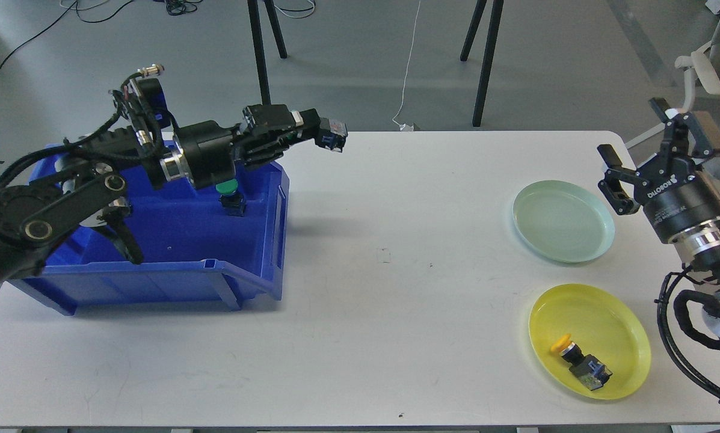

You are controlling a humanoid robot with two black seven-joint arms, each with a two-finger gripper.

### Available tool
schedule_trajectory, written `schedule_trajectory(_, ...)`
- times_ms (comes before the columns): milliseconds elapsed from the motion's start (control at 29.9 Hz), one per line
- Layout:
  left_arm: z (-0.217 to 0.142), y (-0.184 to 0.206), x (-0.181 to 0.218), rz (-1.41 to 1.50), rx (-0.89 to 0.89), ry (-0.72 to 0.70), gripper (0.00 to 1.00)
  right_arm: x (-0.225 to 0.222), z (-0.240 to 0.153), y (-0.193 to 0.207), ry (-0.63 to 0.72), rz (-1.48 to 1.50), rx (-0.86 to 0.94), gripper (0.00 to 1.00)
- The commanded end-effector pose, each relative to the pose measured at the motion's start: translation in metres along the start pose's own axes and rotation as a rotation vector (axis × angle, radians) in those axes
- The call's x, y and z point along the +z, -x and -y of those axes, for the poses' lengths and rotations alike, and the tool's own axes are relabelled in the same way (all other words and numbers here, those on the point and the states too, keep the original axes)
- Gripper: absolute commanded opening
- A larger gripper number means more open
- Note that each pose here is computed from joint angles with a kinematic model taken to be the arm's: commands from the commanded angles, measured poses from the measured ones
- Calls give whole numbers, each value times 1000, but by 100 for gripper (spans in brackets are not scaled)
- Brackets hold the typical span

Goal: Pass button and place on color plate
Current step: 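Lift the green button with the left gripper toward the right gripper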

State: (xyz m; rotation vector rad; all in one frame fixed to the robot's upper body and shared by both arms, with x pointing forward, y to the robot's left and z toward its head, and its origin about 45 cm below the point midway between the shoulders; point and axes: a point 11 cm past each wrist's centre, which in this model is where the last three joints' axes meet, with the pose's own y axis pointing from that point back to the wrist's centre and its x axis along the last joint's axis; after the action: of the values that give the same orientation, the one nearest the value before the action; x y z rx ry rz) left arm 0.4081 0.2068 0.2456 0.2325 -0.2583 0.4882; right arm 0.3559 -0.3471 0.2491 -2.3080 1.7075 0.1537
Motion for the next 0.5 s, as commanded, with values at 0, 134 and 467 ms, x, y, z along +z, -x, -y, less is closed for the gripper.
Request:
schedule_trajectory(0, 18, 34, -10, -63, -59, 27, 11, 10, 39, 54, -4, 21, -148, 97)
schedule_trajectory(134, 18, 37, -9, -78, -57, 40, 11, 61, 51, 101, 95, 30, -256, 97)
schedule_trajectory(467, 16, 37, -11, -80, -56, 36, 11, 126, 50, 217, 156, 116, -456, 97)
